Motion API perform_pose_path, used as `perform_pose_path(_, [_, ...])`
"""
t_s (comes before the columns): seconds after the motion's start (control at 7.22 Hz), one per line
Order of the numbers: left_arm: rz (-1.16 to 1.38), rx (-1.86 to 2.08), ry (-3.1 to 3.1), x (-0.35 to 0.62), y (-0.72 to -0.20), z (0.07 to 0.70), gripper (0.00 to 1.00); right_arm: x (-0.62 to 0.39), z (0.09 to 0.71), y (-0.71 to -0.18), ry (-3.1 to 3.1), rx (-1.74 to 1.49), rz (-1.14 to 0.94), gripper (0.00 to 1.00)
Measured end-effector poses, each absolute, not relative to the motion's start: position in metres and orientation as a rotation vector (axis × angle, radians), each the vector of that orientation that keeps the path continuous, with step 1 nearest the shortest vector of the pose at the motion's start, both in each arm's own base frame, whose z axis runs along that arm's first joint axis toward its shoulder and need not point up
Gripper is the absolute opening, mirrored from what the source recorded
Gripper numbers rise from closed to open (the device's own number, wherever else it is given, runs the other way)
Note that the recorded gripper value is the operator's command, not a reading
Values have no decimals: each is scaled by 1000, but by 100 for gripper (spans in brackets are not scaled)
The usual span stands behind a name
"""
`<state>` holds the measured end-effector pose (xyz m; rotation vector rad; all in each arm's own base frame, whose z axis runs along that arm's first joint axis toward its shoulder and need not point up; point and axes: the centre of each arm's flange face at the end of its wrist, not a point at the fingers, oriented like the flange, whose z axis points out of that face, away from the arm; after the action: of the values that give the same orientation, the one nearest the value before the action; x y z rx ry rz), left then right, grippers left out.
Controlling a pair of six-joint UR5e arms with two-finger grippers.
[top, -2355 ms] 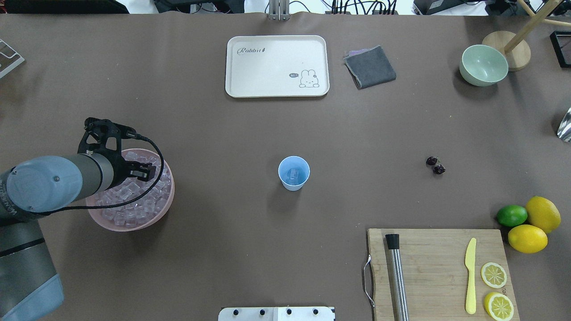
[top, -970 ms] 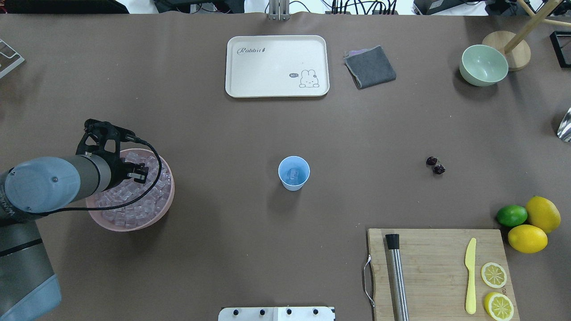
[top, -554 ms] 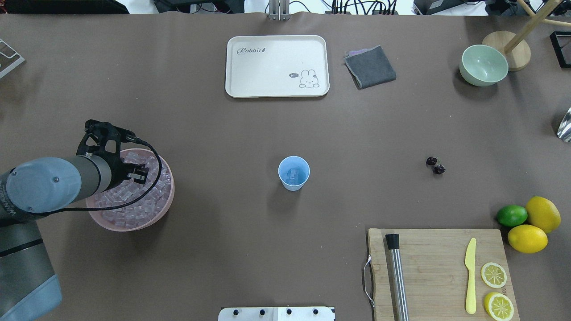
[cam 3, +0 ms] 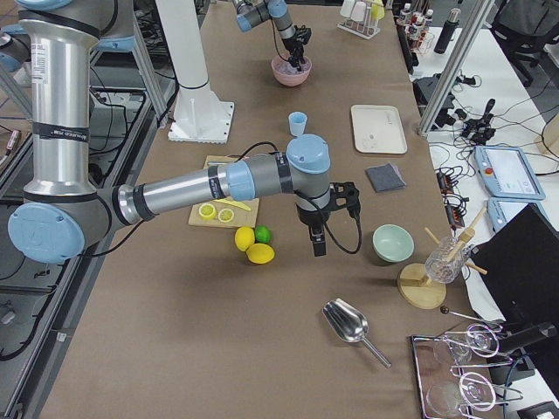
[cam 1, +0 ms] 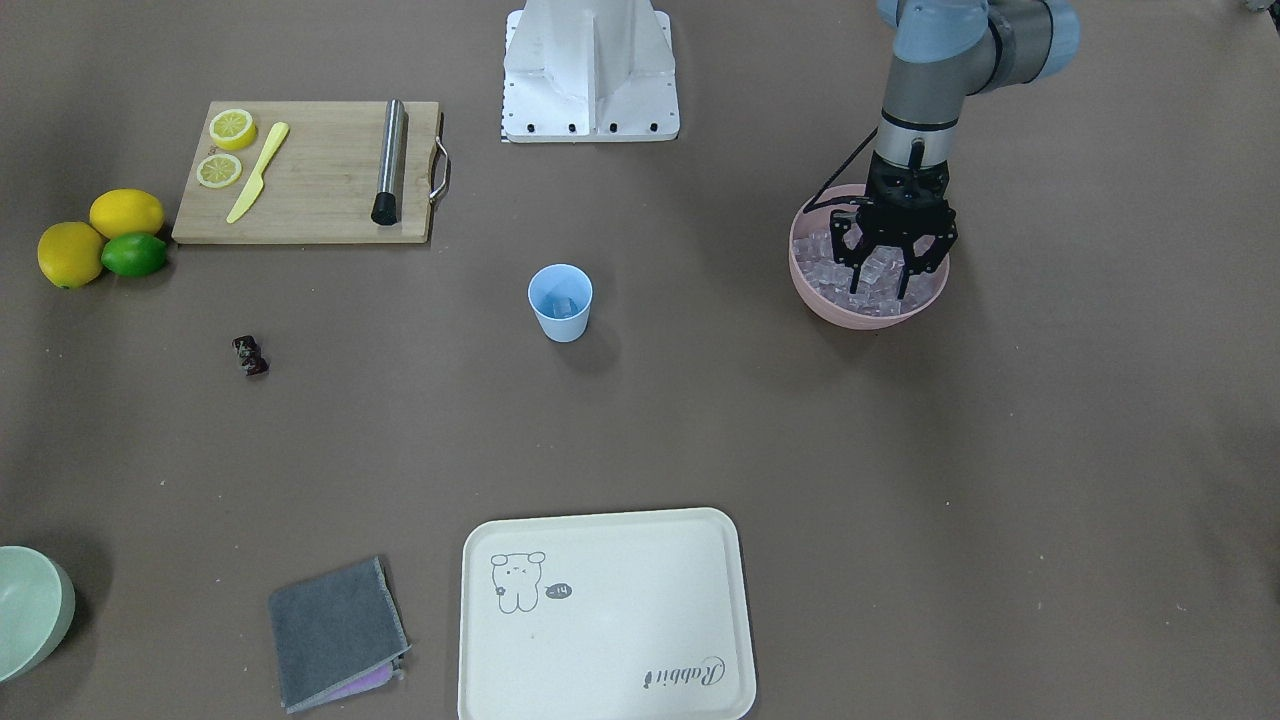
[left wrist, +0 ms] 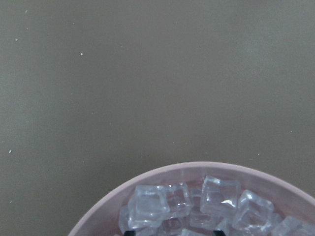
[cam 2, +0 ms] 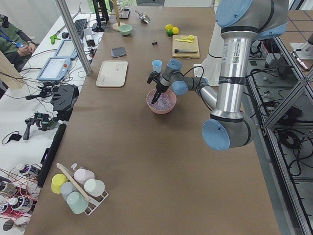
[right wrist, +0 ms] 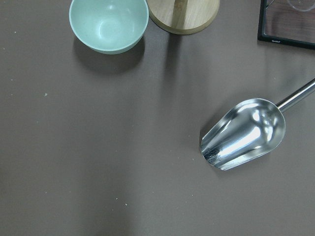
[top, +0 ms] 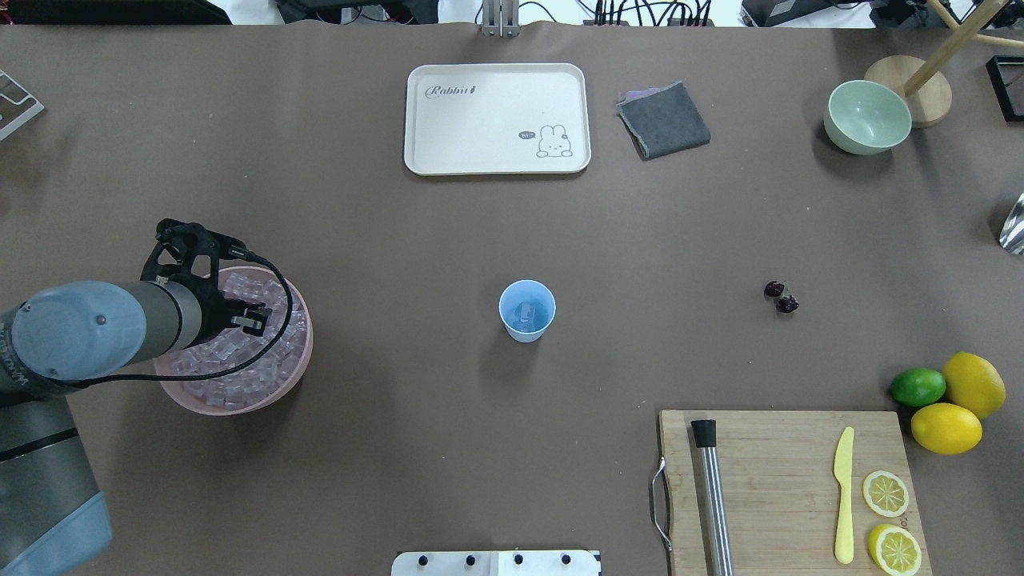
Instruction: Put ice and cherries in cup
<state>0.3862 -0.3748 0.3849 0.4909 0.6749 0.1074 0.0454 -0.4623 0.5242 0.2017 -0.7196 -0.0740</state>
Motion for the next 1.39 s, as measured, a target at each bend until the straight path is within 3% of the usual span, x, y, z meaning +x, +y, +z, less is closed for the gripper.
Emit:
perform_pose_path(0.28, [111,486,674,388,-374,387,56,45,524,-462,-720,202,-74,100])
perform_pose_path(0.97, [115,479,670,393,-374,390,15,45,524,-462,-719,202,-74,100])
perform_pose_path(1.39, [115,483,679,391,-373,385,6,45,524,-462,-720,202,-74,100])
